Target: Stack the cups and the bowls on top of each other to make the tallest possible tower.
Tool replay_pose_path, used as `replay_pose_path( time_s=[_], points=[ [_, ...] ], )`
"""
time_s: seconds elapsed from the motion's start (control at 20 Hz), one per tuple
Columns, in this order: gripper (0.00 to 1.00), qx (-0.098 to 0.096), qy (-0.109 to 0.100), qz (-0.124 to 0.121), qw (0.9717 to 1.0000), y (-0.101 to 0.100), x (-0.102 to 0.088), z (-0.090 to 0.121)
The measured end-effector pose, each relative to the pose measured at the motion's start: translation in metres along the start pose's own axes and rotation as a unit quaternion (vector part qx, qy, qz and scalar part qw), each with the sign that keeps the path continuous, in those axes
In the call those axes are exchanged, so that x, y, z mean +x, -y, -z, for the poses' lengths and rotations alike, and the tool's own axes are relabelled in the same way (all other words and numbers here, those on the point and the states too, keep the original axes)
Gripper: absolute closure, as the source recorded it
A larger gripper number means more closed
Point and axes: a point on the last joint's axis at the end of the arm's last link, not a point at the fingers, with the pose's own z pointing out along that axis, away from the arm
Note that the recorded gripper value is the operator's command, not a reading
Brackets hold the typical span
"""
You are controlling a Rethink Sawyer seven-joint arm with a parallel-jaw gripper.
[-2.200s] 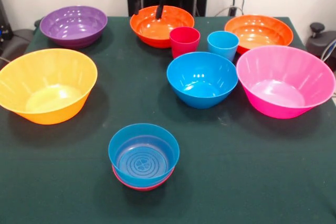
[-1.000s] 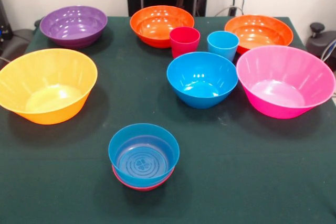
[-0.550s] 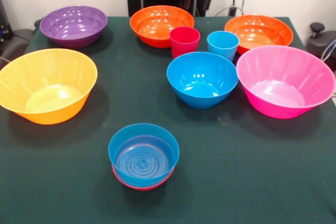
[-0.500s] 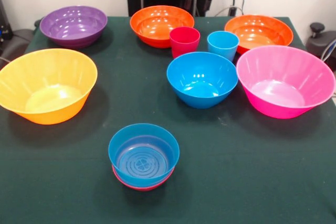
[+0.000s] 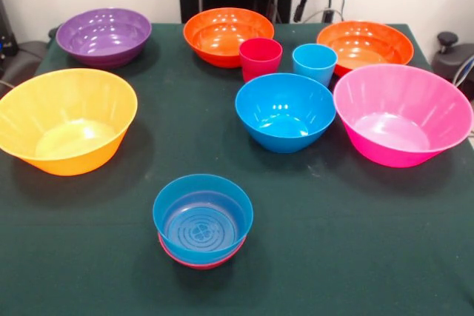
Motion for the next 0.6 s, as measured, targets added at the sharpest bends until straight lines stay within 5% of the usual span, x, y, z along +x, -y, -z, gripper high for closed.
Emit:
replay_pose_path(
  time_s=[0.6],
  points=[
    [0.0, -0.016, -0.009, -0.009, 0.9998, -0.017, 0.014, -0.021]
  ],
)
